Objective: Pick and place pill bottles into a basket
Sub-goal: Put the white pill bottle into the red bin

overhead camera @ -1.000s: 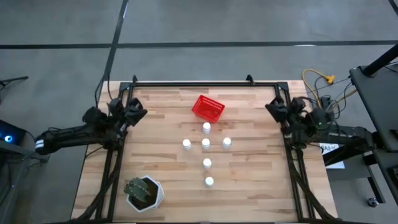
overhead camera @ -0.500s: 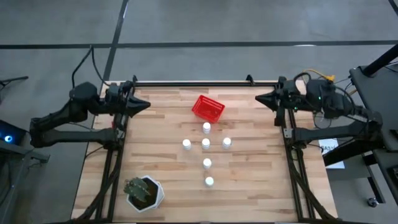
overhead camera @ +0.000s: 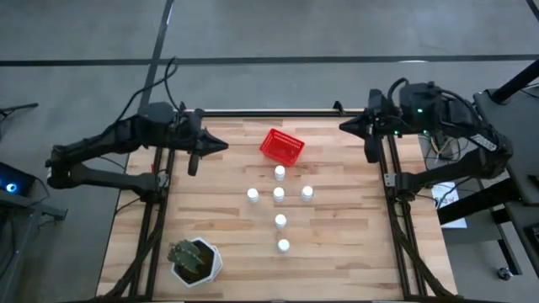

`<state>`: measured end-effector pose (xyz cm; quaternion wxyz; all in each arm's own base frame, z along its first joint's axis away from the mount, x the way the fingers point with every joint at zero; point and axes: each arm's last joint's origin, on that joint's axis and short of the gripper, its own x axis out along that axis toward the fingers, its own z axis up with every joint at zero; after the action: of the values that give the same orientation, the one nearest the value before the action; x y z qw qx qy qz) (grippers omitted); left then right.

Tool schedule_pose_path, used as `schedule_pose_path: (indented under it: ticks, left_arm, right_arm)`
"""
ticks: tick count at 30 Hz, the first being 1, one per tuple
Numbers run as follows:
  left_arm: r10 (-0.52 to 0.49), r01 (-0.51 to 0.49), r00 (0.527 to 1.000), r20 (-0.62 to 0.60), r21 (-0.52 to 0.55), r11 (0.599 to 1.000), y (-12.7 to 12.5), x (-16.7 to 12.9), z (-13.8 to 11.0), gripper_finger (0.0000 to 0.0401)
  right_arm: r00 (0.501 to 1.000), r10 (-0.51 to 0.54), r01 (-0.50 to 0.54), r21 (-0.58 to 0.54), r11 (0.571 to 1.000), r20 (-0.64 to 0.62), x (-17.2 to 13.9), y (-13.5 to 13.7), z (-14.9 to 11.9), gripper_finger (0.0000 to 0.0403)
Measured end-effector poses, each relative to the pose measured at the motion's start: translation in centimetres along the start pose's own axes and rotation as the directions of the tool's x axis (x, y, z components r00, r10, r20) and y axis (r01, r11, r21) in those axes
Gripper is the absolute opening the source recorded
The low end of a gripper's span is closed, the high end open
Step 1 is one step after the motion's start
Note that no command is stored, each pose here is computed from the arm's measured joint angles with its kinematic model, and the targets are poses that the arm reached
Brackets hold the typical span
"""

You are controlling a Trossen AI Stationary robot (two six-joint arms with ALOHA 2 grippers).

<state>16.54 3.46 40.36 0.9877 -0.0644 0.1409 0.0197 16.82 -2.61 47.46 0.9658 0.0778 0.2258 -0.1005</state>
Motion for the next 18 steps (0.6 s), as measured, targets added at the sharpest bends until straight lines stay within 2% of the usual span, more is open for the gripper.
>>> schedule_pose_path:
  ticks: [5, 14, 18]
  left_arm:
    - [0.005, -0.006, 0.997, -0.071, -0.016, 1.000, 0.1, 0.5, 0.8, 0.0037]
    - [0.005, -0.007, 0.997, -0.072, -0.023, 1.000, -0.1, 0.1, 2.2, 0.0166]
    - [0.006, -0.008, 0.996, -0.090, -0.027, 1.000, 0.0, 0.5, 2.1, 0.0211]
  right_arm:
    - [0.992, -0.008, 0.006, -0.017, 1.000, -0.124, 1.6, 0.2, 0.8, 0.0062]
    - [0.980, -0.027, 0.020, -0.038, 0.999, -0.199, 4.8, 0.4, 2.3, 0.0186]
    - [0.958, -0.042, 0.032, -0.040, 0.999, -0.285, 6.3, 0.4, 2.4, 0.0229]
